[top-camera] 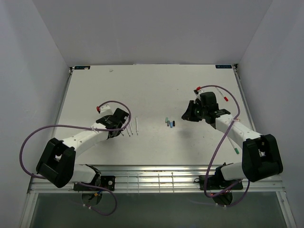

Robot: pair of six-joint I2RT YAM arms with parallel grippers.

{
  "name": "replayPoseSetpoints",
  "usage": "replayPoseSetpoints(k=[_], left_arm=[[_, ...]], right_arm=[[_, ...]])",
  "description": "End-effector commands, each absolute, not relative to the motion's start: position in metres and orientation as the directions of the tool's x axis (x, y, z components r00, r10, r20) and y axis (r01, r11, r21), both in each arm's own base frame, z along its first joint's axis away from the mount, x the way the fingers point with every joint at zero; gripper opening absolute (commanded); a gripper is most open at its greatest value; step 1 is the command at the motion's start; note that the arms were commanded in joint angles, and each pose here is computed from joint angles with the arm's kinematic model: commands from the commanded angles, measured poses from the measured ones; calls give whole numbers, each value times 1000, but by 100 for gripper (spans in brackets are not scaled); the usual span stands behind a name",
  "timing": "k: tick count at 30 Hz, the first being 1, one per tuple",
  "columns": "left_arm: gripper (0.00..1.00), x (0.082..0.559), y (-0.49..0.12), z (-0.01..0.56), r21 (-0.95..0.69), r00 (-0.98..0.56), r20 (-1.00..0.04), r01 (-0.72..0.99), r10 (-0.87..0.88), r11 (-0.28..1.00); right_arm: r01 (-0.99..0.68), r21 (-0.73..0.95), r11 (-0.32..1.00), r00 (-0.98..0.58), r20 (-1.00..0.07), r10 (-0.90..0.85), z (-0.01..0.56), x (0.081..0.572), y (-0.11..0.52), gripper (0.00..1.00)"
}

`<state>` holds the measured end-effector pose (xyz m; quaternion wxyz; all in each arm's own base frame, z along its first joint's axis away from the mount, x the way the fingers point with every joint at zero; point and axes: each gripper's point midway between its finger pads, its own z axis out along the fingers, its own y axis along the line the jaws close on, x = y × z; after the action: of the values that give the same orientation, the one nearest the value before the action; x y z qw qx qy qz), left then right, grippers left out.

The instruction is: Open the pen caps

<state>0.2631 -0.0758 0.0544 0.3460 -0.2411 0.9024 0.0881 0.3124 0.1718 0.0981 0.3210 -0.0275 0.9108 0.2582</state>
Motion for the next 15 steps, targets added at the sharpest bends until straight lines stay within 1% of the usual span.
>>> replayPoseSetpoints(k=[1, 11, 13, 15], left_arm=[[0, 270, -55, 49, 44, -618, -686, -561, -383, 826], [0, 290, -68, 31, -14, -634, -680, -492, -369, 870], [5, 292, -72, 30, -30, -639, -677, -471, -365, 881], [12, 293, -72, 27, -36, -639, -676, -468, -366, 883]], right_arm=[[-233, 442, 867, -796, -598, 91, 93, 312, 172, 8], [-221, 459, 861, -833, -548, 78, 72, 313, 177, 8], [-219, 462, 860, -834, -545, 80, 71, 313, 177, 8], [-221, 477, 851, -840, -536, 82, 67, 313, 181, 9]])
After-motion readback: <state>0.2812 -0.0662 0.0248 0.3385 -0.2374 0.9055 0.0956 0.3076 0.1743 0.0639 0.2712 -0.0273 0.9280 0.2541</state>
